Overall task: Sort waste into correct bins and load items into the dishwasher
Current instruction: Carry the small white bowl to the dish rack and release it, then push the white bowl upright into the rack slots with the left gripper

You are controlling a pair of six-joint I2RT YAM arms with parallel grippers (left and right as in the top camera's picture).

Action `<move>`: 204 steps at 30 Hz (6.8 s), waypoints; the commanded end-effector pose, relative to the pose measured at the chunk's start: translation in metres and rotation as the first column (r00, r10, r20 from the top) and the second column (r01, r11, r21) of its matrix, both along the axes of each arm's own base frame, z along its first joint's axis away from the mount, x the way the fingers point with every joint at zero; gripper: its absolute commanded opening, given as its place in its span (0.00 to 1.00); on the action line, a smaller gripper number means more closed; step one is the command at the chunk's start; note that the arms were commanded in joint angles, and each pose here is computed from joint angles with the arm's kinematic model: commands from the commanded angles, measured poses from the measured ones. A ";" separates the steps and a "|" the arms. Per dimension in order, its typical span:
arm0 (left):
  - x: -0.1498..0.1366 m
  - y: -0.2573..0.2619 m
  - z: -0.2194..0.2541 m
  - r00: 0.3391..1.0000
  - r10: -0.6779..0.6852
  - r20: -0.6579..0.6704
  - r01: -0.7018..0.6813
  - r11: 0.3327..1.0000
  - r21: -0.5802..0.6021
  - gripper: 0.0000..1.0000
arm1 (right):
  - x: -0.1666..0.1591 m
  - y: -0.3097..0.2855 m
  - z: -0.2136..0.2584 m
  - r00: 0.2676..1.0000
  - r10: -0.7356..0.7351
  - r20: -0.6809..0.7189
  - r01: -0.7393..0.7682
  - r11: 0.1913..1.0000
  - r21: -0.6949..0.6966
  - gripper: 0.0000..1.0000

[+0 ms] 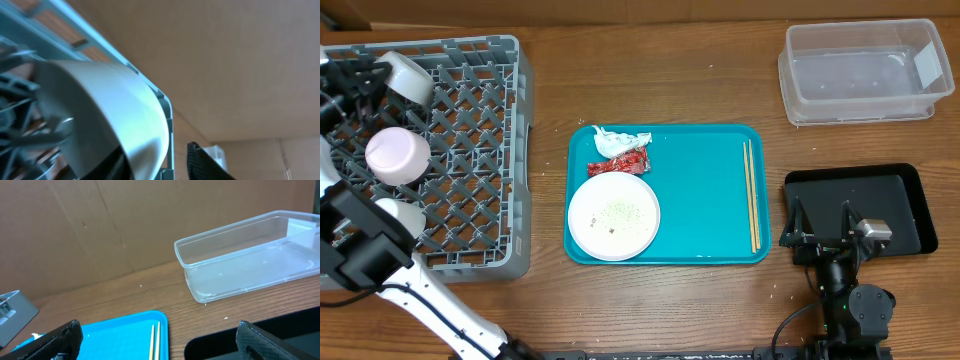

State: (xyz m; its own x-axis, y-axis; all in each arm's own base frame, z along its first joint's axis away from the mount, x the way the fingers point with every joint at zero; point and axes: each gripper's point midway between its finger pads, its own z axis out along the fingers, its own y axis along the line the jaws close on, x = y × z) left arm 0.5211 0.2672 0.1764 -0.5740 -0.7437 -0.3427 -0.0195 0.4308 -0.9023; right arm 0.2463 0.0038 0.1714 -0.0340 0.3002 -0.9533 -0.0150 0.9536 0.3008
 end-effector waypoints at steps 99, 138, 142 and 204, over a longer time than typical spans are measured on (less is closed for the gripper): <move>-0.066 0.069 -0.059 0.704 0.582 -0.407 0.073 0.510 0.857 0.04 | 0.000 -0.002 -0.002 1.000 -0.012 0.004 0.012 1.000 -0.004 1.00; 0.017 0.013 -0.049 0.796 0.534 -0.286 -0.126 0.607 0.785 0.04 | 0.000 -0.002 -0.002 1.000 -0.012 0.004 0.013 1.000 -0.004 1.00; 0.018 0.014 -0.052 0.794 0.535 -0.287 -0.125 0.606 0.785 0.04 | 0.000 -0.002 -0.002 1.000 -0.012 0.004 0.013 1.000 -0.004 1.00; -0.123 -0.276 0.259 0.940 -0.325 0.104 0.284 0.914 0.289 1.00 | 0.000 -0.002 -0.002 1.000 -0.012 0.004 0.013 1.000 -0.004 1.00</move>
